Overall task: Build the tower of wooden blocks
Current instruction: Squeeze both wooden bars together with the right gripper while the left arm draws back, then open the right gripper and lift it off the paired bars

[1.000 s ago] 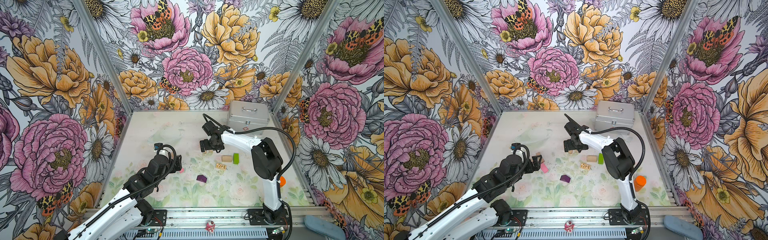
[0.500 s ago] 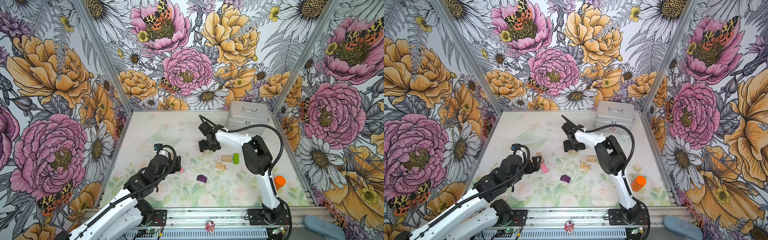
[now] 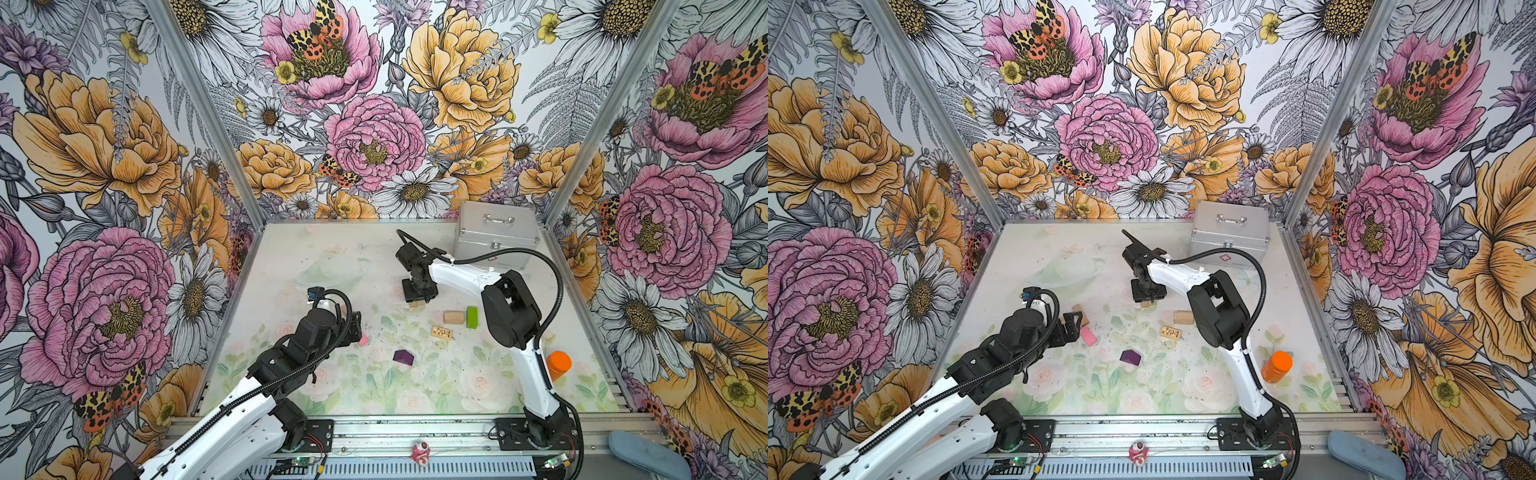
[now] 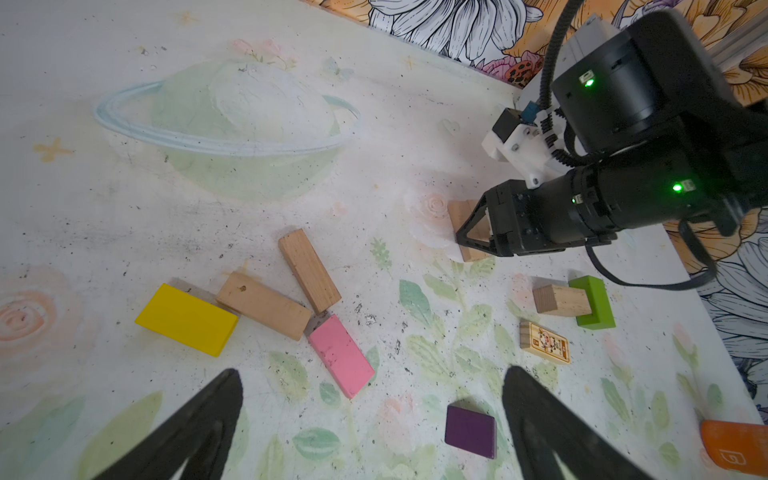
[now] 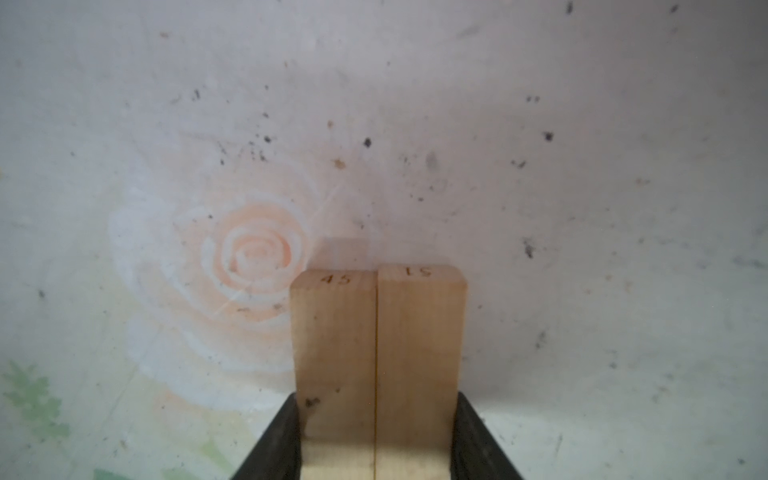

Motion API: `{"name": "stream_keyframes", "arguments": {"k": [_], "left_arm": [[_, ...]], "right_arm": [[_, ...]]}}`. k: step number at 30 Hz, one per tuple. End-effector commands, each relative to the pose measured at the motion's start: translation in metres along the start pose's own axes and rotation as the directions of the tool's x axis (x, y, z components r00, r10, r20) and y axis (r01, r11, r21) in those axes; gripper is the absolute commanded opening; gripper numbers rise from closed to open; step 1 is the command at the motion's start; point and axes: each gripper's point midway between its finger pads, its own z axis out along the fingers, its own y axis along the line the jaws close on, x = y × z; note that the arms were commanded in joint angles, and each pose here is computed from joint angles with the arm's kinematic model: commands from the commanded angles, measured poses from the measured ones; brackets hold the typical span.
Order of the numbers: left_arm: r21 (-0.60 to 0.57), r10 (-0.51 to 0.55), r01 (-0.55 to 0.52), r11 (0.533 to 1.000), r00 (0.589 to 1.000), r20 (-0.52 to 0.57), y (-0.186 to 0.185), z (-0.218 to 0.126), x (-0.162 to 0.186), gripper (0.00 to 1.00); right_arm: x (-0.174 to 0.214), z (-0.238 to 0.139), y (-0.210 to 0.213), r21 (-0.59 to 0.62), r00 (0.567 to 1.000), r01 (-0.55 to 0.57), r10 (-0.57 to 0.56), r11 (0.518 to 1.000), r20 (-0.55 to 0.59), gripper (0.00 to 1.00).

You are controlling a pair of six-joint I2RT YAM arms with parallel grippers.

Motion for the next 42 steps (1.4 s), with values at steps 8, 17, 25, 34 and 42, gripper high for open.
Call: {"name": "stream_keyframes", "arguments": {"k": [8,17,25,34,42], "left_arm": [[0.026,0.004,-0.005,1.0,1.0,0.009,-0.003,-0.001,-0.001,0.99],[0.038,0.003,-0.003,0.999,1.0,0.008,-0.005,-0.002,-0.002,0.99],[0.05,-0.001,0.001,0.999,1.0,0.006,-0.006,-0.002,-0.001,0.99],[0.071,-0.011,0.01,0.997,1.0,0.016,-0.007,-0.007,-0.001,0.99],[0.096,-0.011,0.009,0.995,1.0,0.017,-0.011,-0.011,-0.001,0.99]], "right_arm": [[0.001,0.004,0.001,0.012,1.0,-0.025,0.025,1.0,-0.01,0.43],[0.006,0.01,0.011,0.018,0.991,-0.132,0.133,0.991,-0.016,0.43],[0.007,0.008,0.011,0.019,0.987,-0.157,0.157,0.987,-0.017,0.47],[0.005,0.012,0.012,0.015,0.984,-0.175,0.175,0.985,-0.028,0.5],[-0.009,-0.044,0.016,-0.038,0.986,-0.154,0.156,0.987,0.061,0.79]]}}
